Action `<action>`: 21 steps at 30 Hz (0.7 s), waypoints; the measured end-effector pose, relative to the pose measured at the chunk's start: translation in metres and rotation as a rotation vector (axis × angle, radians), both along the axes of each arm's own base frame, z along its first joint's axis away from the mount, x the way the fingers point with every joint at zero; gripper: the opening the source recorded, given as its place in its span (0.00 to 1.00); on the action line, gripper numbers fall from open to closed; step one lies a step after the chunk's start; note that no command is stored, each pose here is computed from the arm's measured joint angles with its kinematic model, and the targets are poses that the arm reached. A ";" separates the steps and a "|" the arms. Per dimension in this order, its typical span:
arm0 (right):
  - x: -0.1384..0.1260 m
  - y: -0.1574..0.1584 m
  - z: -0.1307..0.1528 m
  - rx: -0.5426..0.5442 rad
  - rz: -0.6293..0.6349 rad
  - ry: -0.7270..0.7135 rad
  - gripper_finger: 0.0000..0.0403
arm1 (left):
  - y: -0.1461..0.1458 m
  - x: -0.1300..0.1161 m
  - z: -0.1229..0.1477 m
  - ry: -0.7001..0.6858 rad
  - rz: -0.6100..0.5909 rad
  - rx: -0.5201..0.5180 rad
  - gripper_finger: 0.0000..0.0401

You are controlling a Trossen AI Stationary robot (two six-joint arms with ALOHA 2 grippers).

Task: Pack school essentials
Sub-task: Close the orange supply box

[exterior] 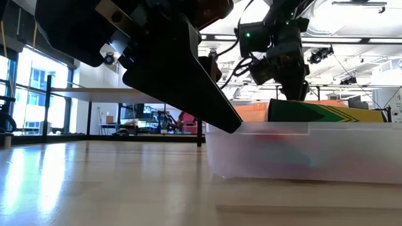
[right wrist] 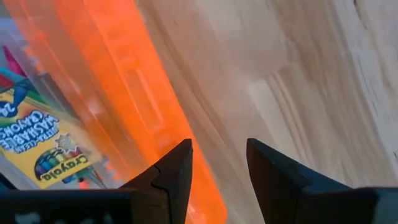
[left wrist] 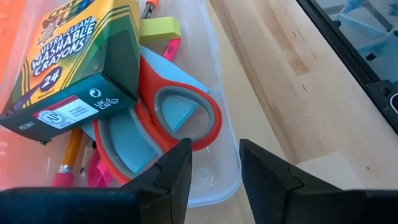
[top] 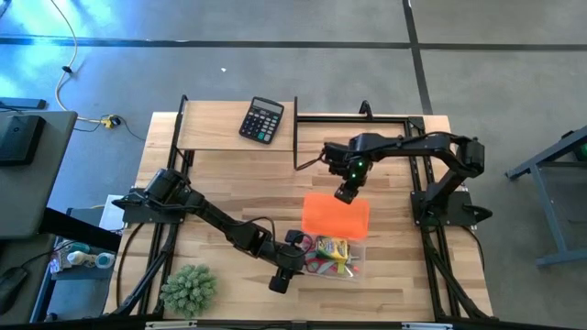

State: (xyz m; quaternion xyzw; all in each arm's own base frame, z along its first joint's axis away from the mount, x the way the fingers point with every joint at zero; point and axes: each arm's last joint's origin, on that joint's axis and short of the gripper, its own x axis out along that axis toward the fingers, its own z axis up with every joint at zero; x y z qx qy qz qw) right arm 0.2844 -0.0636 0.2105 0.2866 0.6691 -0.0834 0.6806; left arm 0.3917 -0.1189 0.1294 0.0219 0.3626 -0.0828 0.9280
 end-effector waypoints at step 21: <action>0.011 0.039 0.023 -0.049 0.031 0.028 0.36 | 0.002 -0.001 0.000 0.023 0.063 -0.041 0.30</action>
